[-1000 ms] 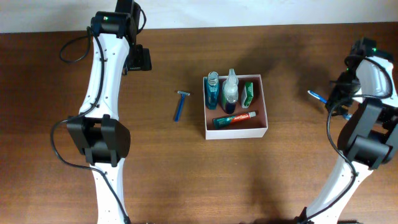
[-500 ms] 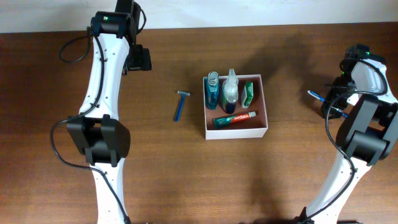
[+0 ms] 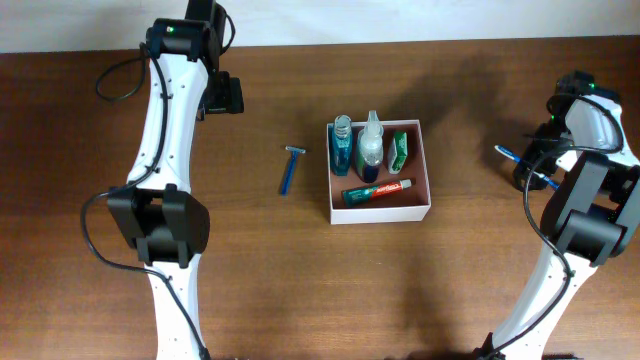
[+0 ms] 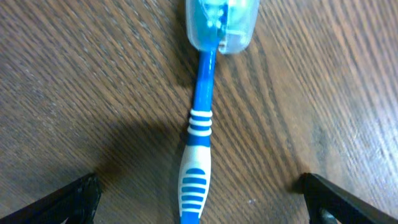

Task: Pack container
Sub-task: 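Lower the right gripper onto the toothbrush handle and close it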

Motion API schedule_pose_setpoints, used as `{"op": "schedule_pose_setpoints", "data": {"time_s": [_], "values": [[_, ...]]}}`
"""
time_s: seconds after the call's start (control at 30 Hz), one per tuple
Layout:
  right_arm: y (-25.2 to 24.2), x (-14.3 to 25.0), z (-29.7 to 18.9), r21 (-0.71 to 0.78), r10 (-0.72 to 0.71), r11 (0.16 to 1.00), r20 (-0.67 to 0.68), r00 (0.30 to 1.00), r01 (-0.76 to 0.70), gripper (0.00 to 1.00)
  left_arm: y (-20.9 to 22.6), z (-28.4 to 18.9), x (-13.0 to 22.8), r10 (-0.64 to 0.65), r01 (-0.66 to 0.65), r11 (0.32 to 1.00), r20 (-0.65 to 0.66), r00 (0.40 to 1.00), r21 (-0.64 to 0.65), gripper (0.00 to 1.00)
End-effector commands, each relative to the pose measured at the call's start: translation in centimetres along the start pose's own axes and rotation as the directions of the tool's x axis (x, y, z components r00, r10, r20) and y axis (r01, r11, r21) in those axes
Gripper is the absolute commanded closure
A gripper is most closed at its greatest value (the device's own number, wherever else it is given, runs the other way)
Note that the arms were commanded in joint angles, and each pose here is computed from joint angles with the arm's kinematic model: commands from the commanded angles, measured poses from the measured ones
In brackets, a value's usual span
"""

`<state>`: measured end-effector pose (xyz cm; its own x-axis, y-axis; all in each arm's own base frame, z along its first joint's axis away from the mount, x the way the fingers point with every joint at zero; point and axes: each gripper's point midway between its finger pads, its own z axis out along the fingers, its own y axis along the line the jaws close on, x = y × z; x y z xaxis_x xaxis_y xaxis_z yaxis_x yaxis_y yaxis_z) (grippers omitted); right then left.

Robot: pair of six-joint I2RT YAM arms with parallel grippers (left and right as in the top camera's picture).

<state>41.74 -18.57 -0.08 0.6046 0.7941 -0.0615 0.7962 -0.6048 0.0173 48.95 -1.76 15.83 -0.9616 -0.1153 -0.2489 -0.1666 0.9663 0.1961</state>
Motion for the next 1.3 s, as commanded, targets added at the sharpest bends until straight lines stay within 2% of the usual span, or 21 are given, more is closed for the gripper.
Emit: {"op": "schedule_pose_setpoints", "data": {"time_s": [0.0,0.23,0.43,0.53,0.7,0.87,1.27], "values": [[-1.4,1.6,2.5,0.086,0.069,0.994,-0.059,0.996,-0.064,0.00,0.1,-0.3,-0.2,0.004,-0.004,1.000,0.011,1.000,0.010,0.01],[-1.7,1.4,2.6,0.095,0.068,0.993,-0.047,0.997,-0.063,0.03,0.1,-0.3,-0.2,0.004,-0.004,1.000,0.013,1.000,0.010,0.01],[-2.5,0.8,2.5,0.123,0.064,0.990,-0.012,0.998,-0.062,0.21,0.1,-0.3,-0.2,0.004,-0.004,1.000,0.013,1.000,0.011,0.01],[-2.9,0.4,2.5,0.137,0.061,0.989,0.009,0.998,-0.062,0.36,0.1,-0.3,-0.2,0.004,-0.004,1.000,0.013,1.000,0.011,0.01],[-2.9,-0.1,2.5,0.137,0.060,0.989,0.030,0.998,-0.063,0.50,0.1,-0.3,-0.2,0.004,-0.004,1.000,0.013,1.000,0.011,0.01],[-2.9,-0.9,2.4,0.130,0.056,0.989,0.069,0.996,-0.064,0.69,0.1,-0.3,-0.2,0.004,-0.004,1.000,0.012,1.000,0.011,0.01],[-2.8,-1.1,2.5,0.130,0.051,0.990,0.071,0.996,-0.060,0.83,0.1,-0.3,-0.2,0.004,-0.004,1.000,0.013,1.000,0.011,0.01]]}}
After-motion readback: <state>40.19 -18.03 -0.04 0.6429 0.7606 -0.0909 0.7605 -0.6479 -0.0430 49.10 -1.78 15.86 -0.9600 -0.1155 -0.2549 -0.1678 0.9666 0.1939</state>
